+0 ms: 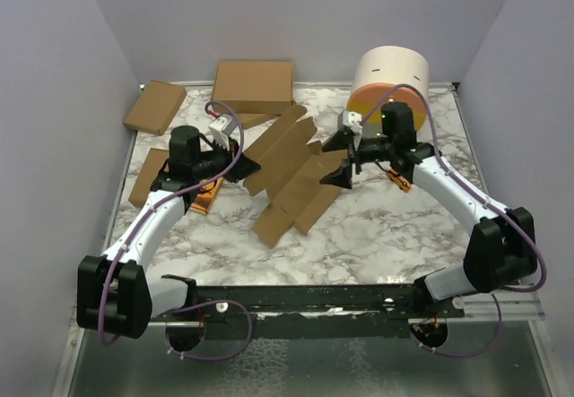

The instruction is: Fold the paper box

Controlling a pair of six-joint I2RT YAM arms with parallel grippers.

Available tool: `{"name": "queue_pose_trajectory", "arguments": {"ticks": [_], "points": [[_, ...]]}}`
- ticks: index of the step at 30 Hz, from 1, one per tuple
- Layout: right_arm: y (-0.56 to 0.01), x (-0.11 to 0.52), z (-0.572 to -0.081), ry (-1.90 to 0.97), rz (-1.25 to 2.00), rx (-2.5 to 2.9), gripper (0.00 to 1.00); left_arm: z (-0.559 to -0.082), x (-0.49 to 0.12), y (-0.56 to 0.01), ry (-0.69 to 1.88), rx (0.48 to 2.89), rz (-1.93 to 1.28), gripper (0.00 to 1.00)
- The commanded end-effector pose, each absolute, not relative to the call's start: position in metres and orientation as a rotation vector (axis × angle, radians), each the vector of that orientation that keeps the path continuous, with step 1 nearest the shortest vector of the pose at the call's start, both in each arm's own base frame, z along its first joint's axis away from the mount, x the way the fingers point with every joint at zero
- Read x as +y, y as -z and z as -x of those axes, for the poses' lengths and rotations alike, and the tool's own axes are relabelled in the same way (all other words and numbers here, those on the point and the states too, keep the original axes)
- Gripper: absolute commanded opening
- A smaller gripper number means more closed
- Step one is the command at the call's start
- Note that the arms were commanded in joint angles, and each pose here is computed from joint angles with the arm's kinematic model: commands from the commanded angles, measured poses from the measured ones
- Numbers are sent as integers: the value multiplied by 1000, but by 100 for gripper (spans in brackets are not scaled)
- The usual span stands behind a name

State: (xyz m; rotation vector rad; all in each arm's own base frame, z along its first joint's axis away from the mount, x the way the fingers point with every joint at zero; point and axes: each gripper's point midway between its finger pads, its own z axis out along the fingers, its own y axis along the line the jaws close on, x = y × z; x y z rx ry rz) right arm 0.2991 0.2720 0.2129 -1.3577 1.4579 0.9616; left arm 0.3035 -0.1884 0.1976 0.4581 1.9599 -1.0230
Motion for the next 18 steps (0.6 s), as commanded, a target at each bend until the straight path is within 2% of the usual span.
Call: {"name": "queue_pose_trajectory", "arguments": {"ticks": [1,4,11,18], "points": [[-221,228,-301,-1196,1231,1433,100,-295,-193,-245,957,1732,-762,0],[-234,196,-308,-1286,1156,1430,100,-288,-194,-258,916,1658,-879,0],[-222,167,-318,-843,1190,1402,100,-273,-199,-281,873,1463,-1049,0],[-216,150,-328,-832,1115,1460,100,-270,-205,-286,867,1439,-1138,0]]}}
